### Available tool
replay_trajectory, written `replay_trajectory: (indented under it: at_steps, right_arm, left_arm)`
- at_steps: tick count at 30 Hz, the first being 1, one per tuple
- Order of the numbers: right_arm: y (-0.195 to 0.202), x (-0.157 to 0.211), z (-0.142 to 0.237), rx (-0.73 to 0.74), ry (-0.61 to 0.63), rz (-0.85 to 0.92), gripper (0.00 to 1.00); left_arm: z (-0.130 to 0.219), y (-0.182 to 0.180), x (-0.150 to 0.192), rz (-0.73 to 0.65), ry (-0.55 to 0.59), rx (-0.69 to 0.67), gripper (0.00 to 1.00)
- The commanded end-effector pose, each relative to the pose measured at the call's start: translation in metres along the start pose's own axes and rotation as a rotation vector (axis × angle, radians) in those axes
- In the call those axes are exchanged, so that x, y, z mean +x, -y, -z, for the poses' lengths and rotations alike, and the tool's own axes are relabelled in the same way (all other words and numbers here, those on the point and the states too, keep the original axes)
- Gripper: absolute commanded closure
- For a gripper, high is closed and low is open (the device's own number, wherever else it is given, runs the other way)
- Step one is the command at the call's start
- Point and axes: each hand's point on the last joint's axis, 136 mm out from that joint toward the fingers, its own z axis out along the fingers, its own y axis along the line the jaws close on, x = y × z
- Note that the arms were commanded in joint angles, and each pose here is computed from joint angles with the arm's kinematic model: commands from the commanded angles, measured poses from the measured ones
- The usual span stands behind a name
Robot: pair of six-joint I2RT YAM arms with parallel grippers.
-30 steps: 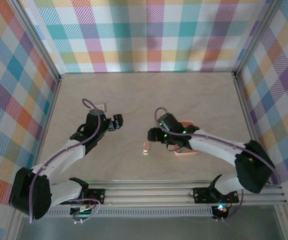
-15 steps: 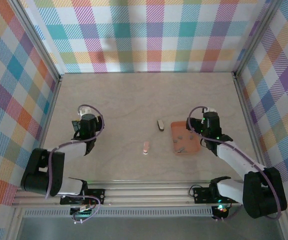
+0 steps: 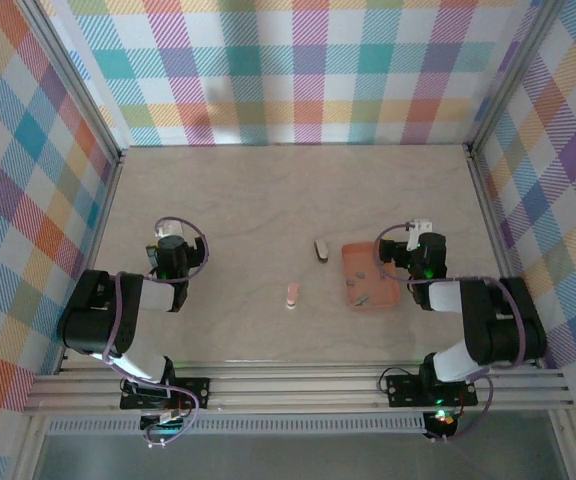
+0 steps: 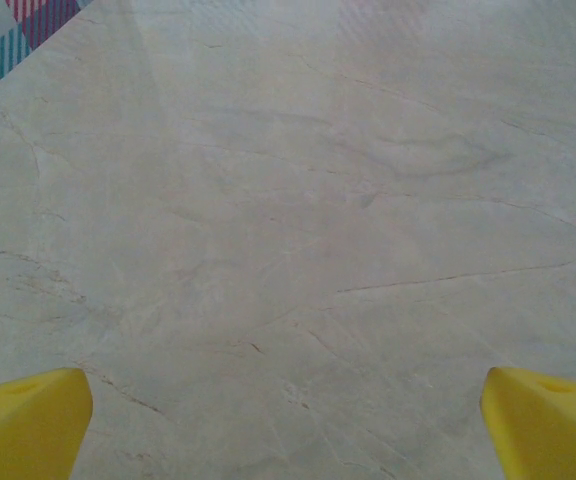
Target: Load the staples into the stapler
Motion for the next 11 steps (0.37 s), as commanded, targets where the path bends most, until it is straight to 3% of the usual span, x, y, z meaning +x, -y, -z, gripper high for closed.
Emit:
replay_trajectory:
  at_steps: [1, 11]
  right_arm:
    - [-0.012, -0.033, 0.002, -0.085, 0.142, 0.052, 0.01]
    - [-0.001, -0.034, -0.004, -0.086, 0.103, -0.016, 0.01]
  left_arm:
    - [0.001, 0.005, -0.018, 0.027, 0.055, 0.023, 0.0]
    - [0.001, 0.005, -0.018, 0.028, 0.054, 0.026, 0.0]
